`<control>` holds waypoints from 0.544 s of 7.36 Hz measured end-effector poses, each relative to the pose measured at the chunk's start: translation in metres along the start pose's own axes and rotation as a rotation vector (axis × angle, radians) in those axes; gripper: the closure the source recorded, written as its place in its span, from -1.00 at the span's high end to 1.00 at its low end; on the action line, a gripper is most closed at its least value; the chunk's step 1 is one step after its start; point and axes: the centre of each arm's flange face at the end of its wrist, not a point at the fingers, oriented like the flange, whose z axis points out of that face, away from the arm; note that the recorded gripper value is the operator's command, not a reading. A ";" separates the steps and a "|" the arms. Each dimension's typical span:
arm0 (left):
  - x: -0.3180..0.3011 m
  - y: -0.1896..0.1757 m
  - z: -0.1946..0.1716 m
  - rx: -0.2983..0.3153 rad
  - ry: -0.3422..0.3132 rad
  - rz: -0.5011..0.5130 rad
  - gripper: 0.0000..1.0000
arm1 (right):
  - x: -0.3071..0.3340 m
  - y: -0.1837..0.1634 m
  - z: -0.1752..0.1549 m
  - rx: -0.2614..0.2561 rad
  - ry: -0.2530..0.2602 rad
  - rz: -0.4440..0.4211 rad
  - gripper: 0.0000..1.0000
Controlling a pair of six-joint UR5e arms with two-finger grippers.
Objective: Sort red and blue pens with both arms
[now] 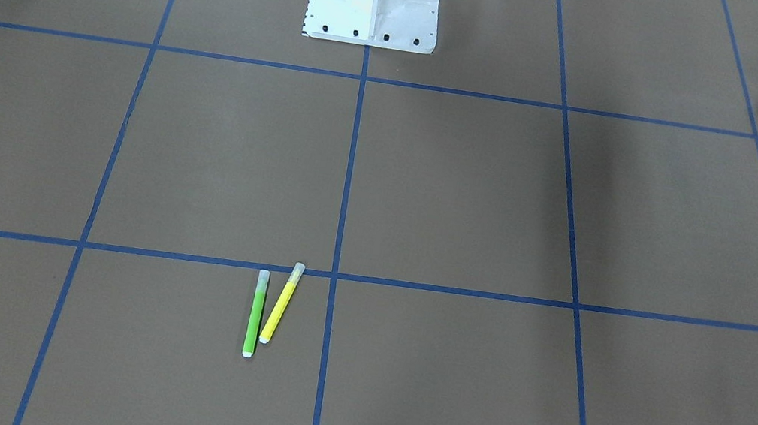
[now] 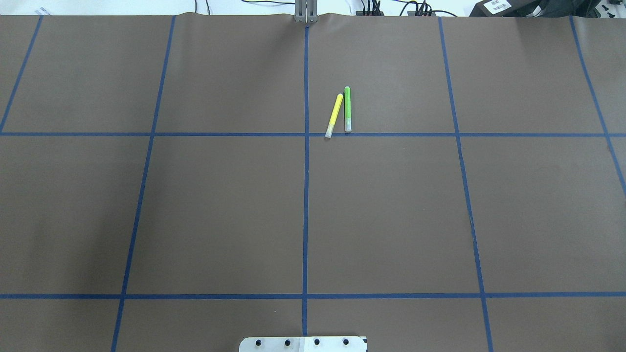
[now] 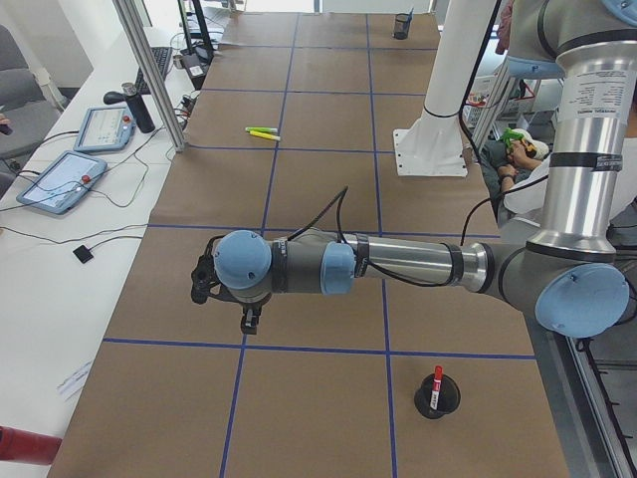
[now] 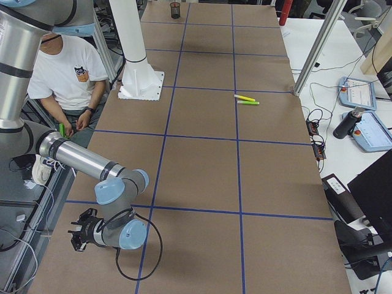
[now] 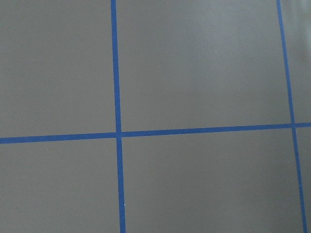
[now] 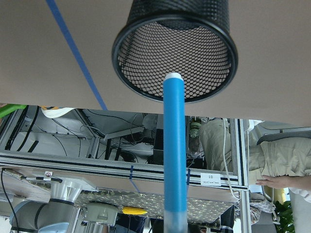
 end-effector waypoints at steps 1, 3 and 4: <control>0.000 0.000 0.000 0.000 0.000 -0.001 1.00 | 0.002 -0.005 -0.002 0.017 -0.006 0.003 0.99; 0.000 0.000 0.000 -0.001 0.000 -0.003 1.00 | -0.001 -0.016 -0.017 0.062 -0.016 -0.002 0.99; 0.000 0.000 0.000 -0.001 -0.002 -0.002 1.00 | -0.011 -0.026 -0.044 0.111 -0.003 -0.022 0.99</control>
